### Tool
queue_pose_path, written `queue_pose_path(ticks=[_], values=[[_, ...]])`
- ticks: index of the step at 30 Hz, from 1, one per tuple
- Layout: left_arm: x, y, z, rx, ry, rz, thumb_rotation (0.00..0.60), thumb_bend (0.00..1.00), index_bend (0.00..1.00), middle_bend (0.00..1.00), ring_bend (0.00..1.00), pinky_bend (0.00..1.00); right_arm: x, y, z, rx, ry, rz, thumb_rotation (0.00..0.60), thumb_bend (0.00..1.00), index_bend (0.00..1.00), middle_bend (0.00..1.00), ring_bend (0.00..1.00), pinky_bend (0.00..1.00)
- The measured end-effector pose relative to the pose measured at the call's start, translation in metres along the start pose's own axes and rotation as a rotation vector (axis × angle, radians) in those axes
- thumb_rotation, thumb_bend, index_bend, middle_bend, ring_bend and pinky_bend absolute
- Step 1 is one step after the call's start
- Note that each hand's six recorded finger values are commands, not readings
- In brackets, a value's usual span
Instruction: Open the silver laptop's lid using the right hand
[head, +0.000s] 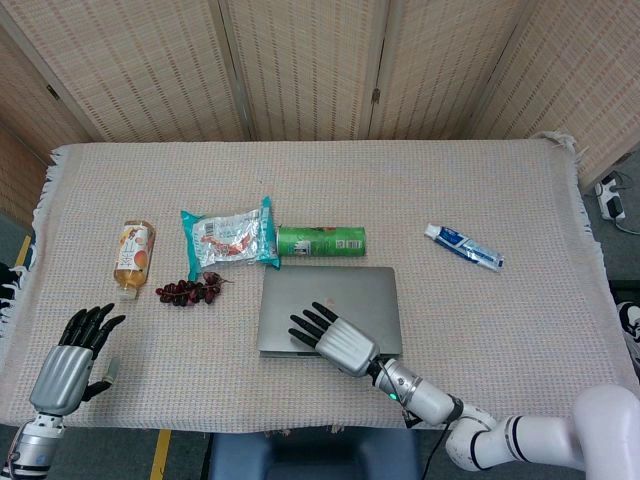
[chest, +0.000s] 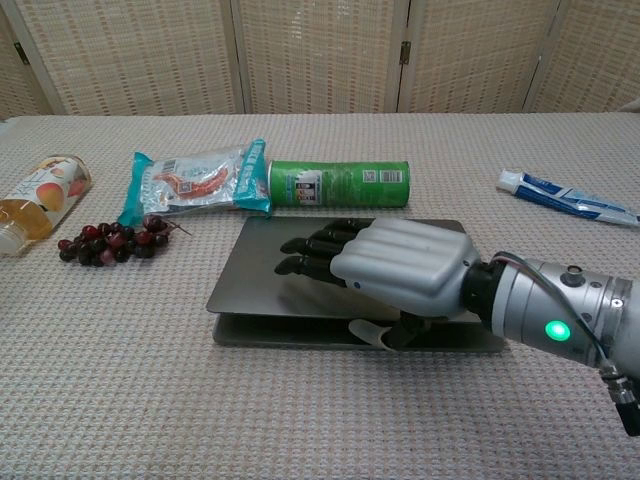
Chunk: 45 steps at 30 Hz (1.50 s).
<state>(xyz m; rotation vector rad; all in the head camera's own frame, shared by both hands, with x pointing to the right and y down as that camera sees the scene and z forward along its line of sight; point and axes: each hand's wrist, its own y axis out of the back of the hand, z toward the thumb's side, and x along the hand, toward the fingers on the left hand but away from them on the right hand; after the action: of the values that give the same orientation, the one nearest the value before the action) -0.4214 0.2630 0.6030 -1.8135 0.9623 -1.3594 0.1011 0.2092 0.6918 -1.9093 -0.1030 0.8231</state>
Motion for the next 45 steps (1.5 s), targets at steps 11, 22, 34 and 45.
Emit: queue_pose_path(ticks=[11, 22, 34, 45], values=[[0.028, -0.045, 0.050, -0.039, -0.238, -0.166, 0.600, 0.55, 0.22, 0.13, 0.07, 0.00, -0.012, 0.029, -0.011, 0.089, -0.074, -0.031, 0.600, 0.58, 0.00, 0.00, 0.00, 0.00], [0.063, -0.072, 0.099, -0.007, -0.381, -0.288, 0.600, 0.68, 0.15, 0.10, 0.01, 0.00, -0.021, 0.050, -0.012, 0.140, -0.098, -0.077, 0.600, 0.58, 0.00, 0.00, 0.00, 0.00], [0.099, -0.104, 0.150, 0.030, -0.443, -0.391, 0.600, 0.72, 0.11, 0.08, 0.00, 0.00, -0.028, 0.057, -0.010, 0.161, -0.105, -0.093, 0.600, 0.58, 0.00, 0.00, 0.00, 0.00], [0.120, -0.122, 0.163, 0.091, -0.415, -0.438, 0.600, 0.73, 0.11, 0.08, 0.00, 0.00, -0.031, 0.052, -0.011, 0.165, -0.110, -0.080, 0.600, 0.58, 0.00, 0.00, 0.00, 0.00]])
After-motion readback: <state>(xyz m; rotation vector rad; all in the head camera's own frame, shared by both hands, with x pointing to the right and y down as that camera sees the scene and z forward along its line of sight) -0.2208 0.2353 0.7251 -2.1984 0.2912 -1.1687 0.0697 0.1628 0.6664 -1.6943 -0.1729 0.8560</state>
